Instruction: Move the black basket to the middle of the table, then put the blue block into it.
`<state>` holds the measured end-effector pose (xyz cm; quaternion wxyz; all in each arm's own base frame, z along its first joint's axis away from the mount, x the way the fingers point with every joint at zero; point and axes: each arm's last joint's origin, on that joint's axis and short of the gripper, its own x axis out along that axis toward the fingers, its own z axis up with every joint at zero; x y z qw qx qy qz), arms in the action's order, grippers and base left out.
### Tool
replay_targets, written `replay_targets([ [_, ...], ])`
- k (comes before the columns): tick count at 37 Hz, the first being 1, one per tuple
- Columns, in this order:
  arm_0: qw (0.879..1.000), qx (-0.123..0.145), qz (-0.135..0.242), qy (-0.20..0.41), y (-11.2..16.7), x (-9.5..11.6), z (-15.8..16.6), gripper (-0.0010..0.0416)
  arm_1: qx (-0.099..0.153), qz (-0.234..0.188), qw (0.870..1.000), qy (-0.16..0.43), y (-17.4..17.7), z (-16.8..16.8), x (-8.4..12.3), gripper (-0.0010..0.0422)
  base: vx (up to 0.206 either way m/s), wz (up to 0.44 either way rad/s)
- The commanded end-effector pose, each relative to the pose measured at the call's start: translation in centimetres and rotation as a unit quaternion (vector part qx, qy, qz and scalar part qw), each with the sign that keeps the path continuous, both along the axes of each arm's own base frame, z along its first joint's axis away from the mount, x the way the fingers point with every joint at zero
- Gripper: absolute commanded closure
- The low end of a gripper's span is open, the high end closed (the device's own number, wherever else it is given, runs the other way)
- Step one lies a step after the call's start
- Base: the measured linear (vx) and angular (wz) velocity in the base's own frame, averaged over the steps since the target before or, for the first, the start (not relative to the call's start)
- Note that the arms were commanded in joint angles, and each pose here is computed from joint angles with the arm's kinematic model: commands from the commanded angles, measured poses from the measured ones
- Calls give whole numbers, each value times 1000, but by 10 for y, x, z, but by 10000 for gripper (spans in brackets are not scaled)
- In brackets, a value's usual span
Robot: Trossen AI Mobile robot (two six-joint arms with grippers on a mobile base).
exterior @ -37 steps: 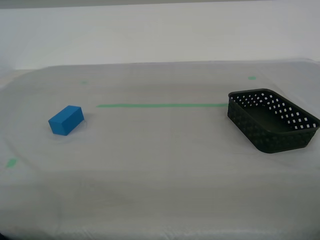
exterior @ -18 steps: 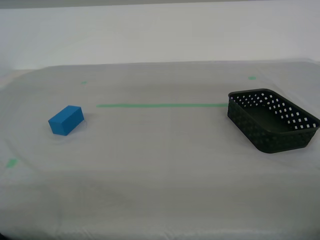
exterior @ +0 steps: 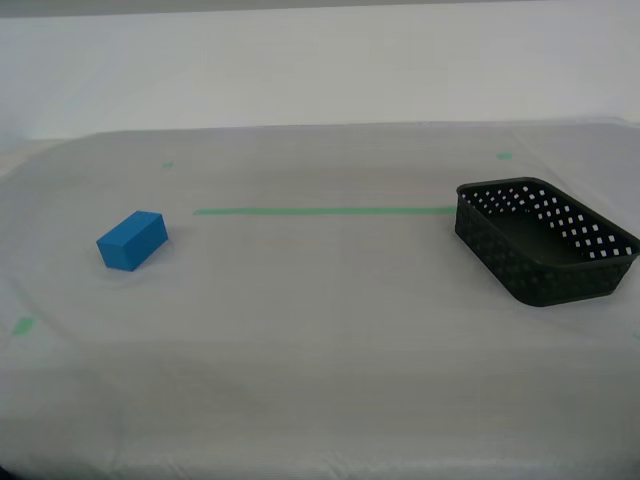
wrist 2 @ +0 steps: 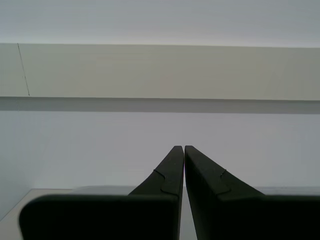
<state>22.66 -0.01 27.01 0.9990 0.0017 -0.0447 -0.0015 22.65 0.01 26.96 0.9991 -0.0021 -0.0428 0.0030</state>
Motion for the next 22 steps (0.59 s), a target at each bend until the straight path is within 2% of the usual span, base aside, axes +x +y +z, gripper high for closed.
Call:
replay_targets([
  [1,1000,0,1,-2,0,0,1,406,1,0,1000,-2,0,1,0,412,0,0],
  [22,1000,0,1,9,0,0,-1,406,1,0,1000,-3,0,1,0,412,0,0],
])
